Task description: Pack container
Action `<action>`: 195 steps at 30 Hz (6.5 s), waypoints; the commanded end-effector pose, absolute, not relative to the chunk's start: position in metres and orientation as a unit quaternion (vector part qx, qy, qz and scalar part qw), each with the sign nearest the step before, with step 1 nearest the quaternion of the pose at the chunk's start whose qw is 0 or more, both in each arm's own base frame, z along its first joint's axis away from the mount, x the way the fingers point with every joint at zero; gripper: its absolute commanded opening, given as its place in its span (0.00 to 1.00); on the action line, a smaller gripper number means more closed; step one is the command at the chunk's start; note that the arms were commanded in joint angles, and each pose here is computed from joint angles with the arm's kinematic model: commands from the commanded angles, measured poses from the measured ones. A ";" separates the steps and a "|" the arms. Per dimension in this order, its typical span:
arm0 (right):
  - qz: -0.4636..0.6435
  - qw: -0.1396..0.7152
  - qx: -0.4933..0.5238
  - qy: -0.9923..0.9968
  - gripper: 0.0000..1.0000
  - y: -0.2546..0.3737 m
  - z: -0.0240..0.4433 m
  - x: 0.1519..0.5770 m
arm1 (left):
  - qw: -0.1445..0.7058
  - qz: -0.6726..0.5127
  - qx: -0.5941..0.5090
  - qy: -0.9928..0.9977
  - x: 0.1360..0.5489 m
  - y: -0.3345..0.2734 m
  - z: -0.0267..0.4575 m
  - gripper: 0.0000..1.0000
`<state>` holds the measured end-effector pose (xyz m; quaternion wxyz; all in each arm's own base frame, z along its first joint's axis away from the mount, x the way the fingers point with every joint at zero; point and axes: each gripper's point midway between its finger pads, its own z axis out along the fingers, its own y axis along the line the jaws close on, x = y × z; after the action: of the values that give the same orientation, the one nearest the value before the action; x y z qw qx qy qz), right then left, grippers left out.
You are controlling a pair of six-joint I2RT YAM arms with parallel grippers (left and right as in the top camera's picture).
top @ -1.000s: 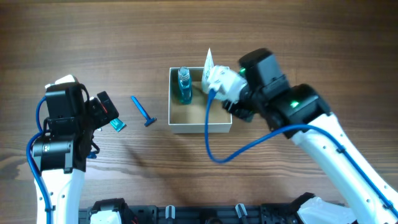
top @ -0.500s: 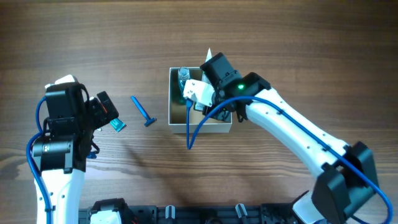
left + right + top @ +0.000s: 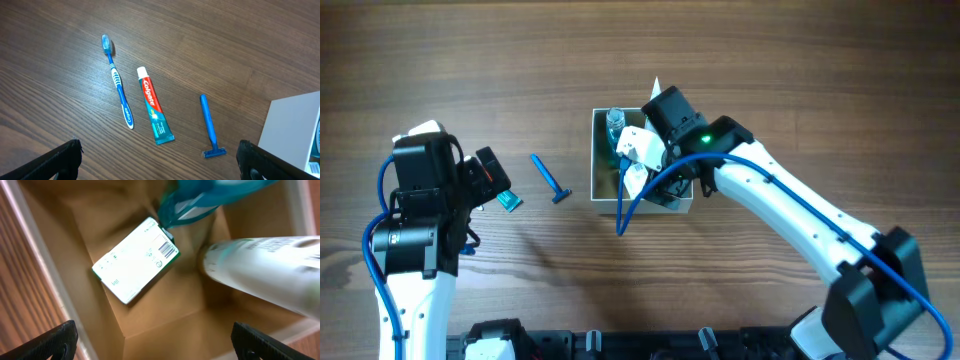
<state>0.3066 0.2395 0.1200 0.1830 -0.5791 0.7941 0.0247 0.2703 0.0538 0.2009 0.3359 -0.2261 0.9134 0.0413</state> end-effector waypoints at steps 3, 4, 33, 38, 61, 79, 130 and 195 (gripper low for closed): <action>0.026 0.326 -0.531 0.781 1.00 0.234 0.225 0.300 | 0.343 0.044 -0.235 0.908 0.271 0.057 0.207 1.00; 0.029 0.357 -0.499 0.789 1.00 0.229 0.246 0.300 | 0.343 0.044 -0.235 0.908 0.271 0.057 0.207 1.00; 0.084 0.230 0.139 0.960 1.00 -0.018 0.216 0.313 | 0.243 -0.091 -0.317 0.912 0.306 -0.004 0.160 0.99; 0.084 0.189 0.144 0.968 1.00 -0.018 0.192 0.319 | 0.140 -0.067 -0.370 0.916 0.320 -0.006 0.087 0.99; 0.083 0.187 0.145 0.968 1.00 -0.019 0.191 0.320 | 0.072 -0.033 -0.289 0.954 0.335 -0.047 -0.005 0.67; 0.083 0.186 0.145 0.968 1.00 -0.019 0.190 0.319 | 0.077 -0.031 -0.290 0.954 0.334 -0.045 0.002 0.07; 0.081 0.187 0.145 0.968 1.00 -0.019 0.191 0.320 | 0.425 -0.008 0.170 0.889 0.322 -0.128 0.248 1.00; 0.081 0.174 0.146 0.970 1.00 -0.018 0.188 0.314 | 0.078 -0.010 -0.357 0.931 0.356 0.070 -0.019 0.41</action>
<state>0.3129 -0.0199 0.1881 0.1744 0.1523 0.9699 0.0748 0.3634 0.0795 -0.0017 0.1096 -0.3563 0.9279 0.0077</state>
